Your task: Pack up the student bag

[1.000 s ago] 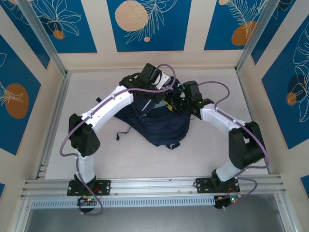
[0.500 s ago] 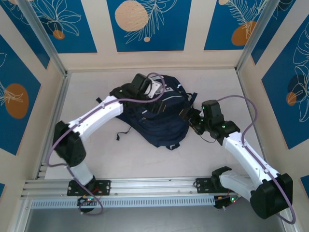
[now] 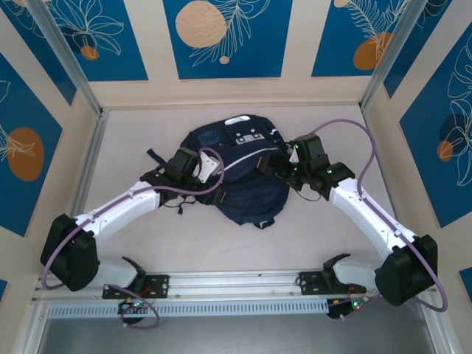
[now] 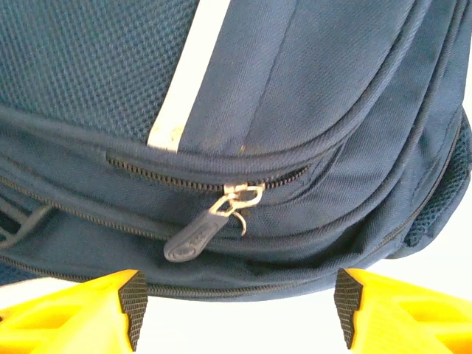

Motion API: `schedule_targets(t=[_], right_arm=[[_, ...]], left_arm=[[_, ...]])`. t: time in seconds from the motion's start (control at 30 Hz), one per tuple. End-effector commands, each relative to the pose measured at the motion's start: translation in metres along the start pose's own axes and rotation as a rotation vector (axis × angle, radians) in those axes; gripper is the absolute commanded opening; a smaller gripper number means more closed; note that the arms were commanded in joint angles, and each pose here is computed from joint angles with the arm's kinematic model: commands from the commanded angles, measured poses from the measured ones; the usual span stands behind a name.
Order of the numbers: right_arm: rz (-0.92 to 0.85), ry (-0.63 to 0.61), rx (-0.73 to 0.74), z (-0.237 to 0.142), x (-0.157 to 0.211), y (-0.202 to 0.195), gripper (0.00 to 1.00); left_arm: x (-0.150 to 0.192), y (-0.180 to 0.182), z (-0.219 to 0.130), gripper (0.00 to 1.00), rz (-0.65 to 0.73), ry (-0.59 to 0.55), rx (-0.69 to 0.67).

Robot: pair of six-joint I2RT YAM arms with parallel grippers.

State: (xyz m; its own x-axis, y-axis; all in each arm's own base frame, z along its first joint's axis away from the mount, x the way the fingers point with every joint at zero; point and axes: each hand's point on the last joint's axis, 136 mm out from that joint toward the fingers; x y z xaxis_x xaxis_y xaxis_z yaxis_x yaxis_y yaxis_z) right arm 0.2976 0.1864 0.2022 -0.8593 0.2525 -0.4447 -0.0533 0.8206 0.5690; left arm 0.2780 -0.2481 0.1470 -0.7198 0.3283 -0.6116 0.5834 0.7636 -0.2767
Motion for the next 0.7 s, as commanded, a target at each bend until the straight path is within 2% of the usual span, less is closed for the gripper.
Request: schedule_targets(t=[0.0,0.3,0.4,0.67], right_arm=[[-0.045,0.003,-0.011,-0.001,-0.005,0.016,0.94],[-0.037,0.073,-0.013,0.016,0.004,0.027,0.89],[-0.020,0.110,0.028,0.024,0.010,0.023,0.81],[0.000,0.201,0.118,0.048,0.025,0.010,0.71]], left_arm=[[-0.021,-0.001,0.004,0.66,0.065,-0.074,0.022],[-0.026,0.000,0.020,0.44,0.084,-0.021,0.047],[-0.022,-0.004,0.020,0.34,0.084,-0.011,0.073],[-0.003,-0.006,0.013,0.12,0.055,0.034,0.089]])
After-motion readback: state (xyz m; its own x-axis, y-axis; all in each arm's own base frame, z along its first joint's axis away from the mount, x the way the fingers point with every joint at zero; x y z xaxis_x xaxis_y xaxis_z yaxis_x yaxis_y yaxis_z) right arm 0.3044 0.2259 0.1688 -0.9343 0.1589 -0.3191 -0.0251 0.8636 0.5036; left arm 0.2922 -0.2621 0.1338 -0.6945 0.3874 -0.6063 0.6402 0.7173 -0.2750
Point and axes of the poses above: each hand's point on the last joint's axis, 136 mm out from that joint toward the fingers, its own z axis out along the fingers, its own y axis along the line the jaws close on, x = y × z, and after that the axes turned 8 degrees about -z, right-handed
